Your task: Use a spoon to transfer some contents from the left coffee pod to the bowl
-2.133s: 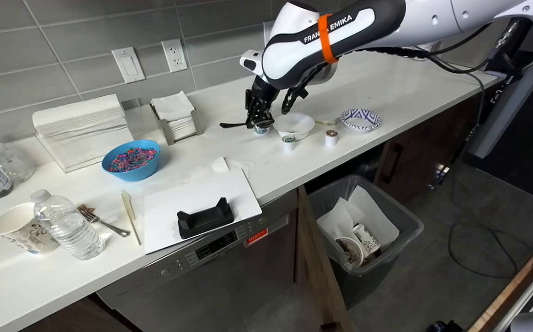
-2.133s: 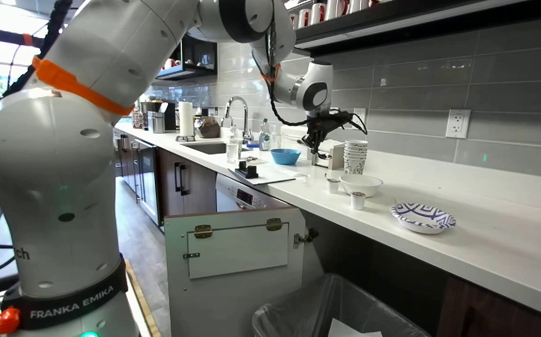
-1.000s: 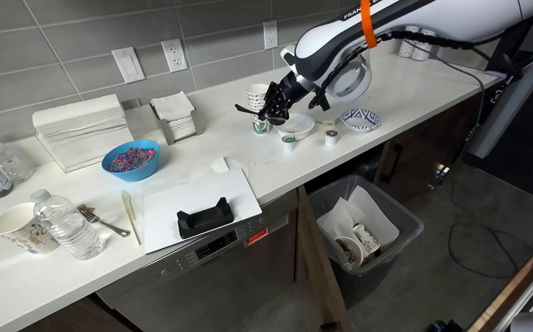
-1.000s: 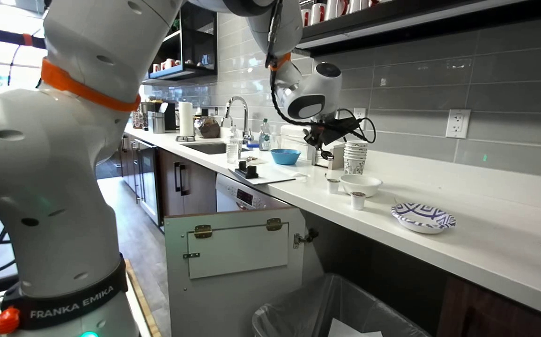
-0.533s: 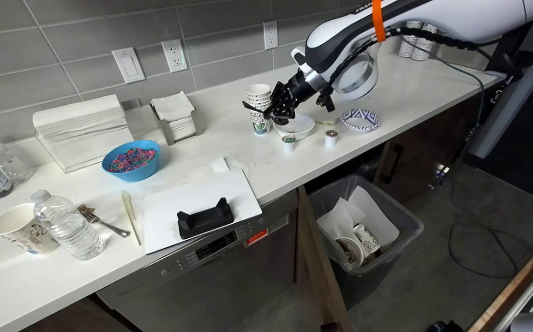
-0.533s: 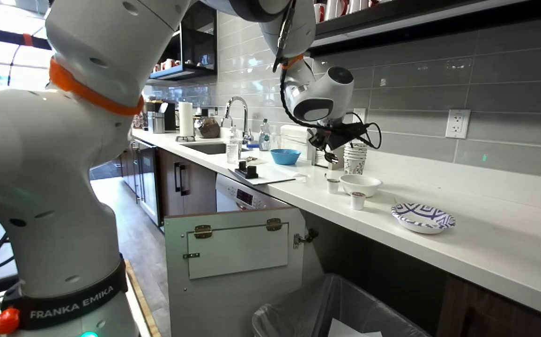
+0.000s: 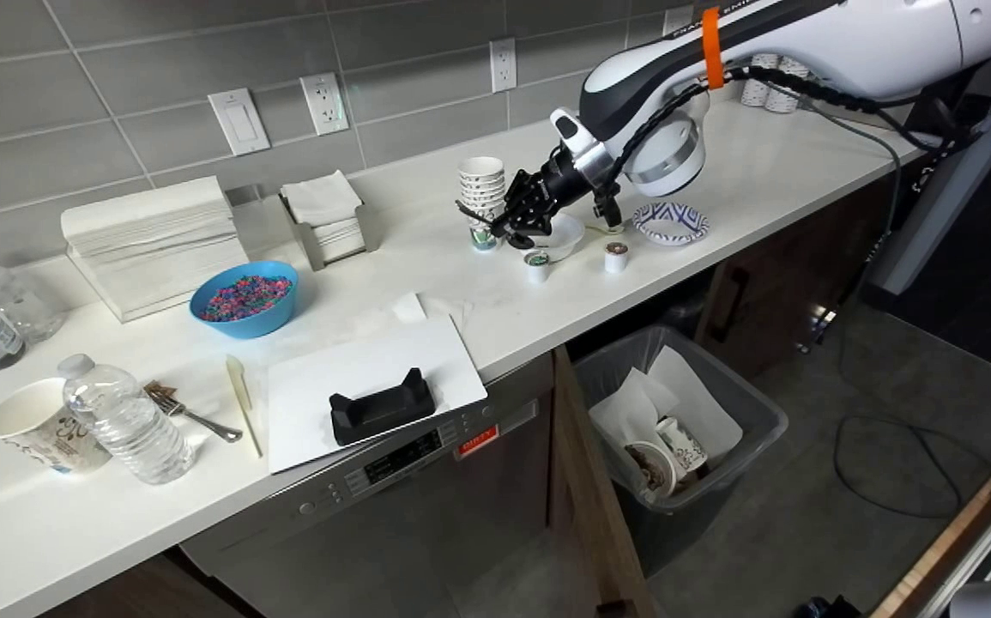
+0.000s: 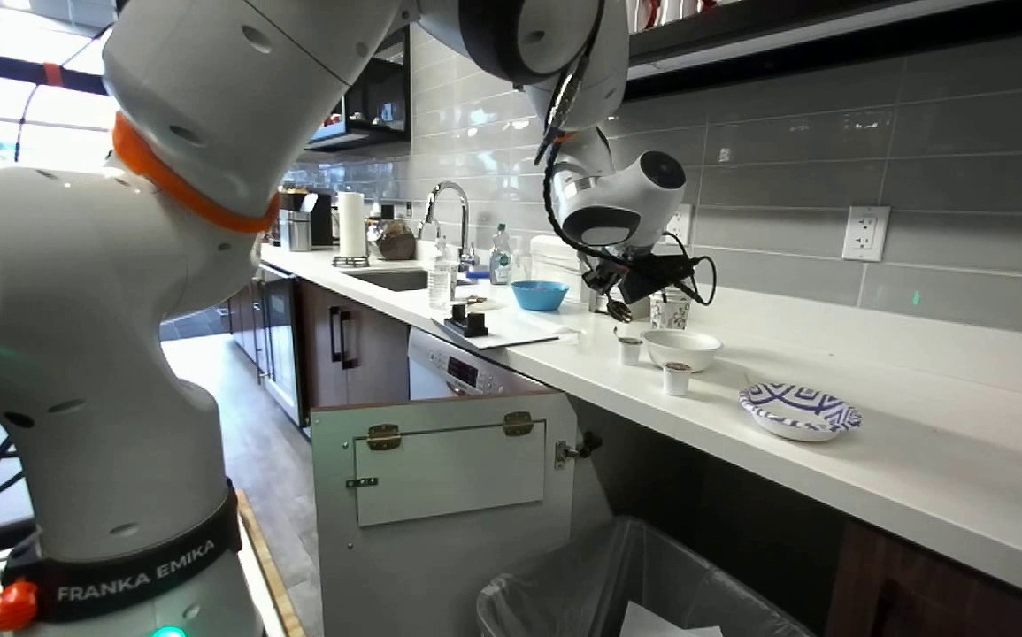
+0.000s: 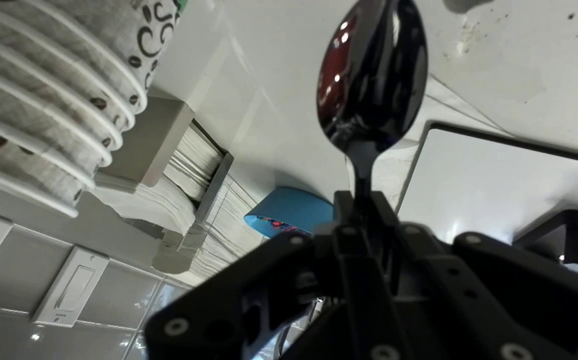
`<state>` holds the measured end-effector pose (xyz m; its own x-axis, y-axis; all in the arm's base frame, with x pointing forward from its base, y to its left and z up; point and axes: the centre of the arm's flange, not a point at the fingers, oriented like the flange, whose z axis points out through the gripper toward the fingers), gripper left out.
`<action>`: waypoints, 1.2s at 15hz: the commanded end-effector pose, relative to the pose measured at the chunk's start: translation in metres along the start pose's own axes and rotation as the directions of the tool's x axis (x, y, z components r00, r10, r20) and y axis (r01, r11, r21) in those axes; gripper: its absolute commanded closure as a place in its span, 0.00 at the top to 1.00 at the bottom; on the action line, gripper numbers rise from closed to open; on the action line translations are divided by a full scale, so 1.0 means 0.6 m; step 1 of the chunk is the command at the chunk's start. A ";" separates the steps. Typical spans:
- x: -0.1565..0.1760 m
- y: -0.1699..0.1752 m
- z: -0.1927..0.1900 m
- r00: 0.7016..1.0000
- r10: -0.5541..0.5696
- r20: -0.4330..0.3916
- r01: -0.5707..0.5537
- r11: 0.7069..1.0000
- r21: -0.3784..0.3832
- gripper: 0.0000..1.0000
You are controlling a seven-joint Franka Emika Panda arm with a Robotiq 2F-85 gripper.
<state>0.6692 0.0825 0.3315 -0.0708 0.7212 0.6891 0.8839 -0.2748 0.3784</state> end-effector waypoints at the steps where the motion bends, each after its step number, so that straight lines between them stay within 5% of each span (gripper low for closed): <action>1: -0.021 0.000 -0.005 0.998 -0.002 -0.065 0.004 0.999 0.032 0.02; 18: -0.059 0.022 0.009 0.984 -0.018 -0.175 0.035 0.995 0.091 0.02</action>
<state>0.6785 0.0611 0.3109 -0.1284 0.6264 0.7689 0.9167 -0.2208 0.3330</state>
